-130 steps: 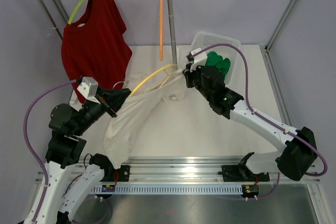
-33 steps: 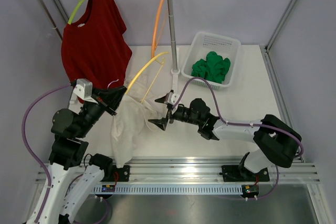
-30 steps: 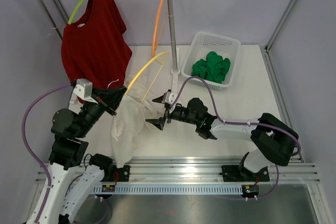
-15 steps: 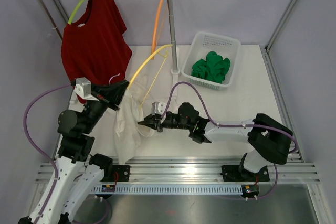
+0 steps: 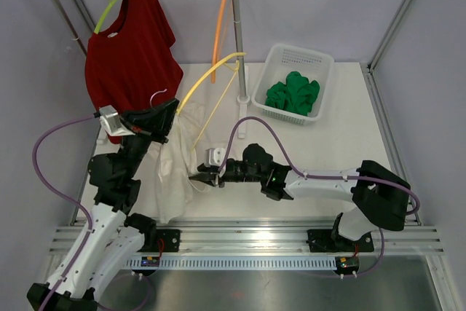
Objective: Remove the t-shirt from the hanger
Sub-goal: Remove the tshirt from the hanger
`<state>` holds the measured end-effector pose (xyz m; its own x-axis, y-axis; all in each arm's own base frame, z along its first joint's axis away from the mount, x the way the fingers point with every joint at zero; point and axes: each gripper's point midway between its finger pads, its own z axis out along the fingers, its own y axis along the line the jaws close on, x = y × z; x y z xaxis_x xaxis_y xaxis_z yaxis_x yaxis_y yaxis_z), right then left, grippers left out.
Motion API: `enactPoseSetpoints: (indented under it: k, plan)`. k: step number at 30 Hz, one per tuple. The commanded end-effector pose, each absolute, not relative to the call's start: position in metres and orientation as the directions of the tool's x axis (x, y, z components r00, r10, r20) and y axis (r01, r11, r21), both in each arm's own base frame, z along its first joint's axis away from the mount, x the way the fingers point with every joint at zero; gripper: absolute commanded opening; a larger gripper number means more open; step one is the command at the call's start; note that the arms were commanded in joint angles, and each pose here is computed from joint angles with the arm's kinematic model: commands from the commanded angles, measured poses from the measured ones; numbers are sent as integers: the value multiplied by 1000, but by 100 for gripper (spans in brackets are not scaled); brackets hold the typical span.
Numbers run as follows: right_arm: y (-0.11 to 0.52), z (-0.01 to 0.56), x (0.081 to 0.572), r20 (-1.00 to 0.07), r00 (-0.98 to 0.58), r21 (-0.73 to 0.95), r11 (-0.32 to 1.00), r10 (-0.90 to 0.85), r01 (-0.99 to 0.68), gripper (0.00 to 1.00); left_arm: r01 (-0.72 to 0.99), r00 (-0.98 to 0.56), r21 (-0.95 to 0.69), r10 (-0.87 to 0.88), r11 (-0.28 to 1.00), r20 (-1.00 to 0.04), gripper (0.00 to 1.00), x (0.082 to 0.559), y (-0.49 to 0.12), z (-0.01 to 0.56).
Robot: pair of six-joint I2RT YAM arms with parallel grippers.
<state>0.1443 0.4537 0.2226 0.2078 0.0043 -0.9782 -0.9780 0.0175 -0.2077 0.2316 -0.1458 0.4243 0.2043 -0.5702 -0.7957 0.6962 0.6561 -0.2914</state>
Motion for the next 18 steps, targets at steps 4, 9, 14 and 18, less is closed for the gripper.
enactPoseSetpoints:
  k: [4,9,14,18]
  plan:
    - [439,254,170,-980,198,-192,253,-2,-948,87,703,426,-197,-627,683,-652,0,191,-117,492]
    - [415,271,177,-979,202,-190,346,-1,-919,91,637,415,-232,-580,735,-701,0,197,-108,492]
    - [404,303,166,-976,209,-178,331,60,-927,84,598,380,-258,-552,759,-742,0,204,-106,481]
    - [402,336,166,-968,220,-168,339,119,-926,74,588,376,-266,-549,764,-746,0,206,-104,479]
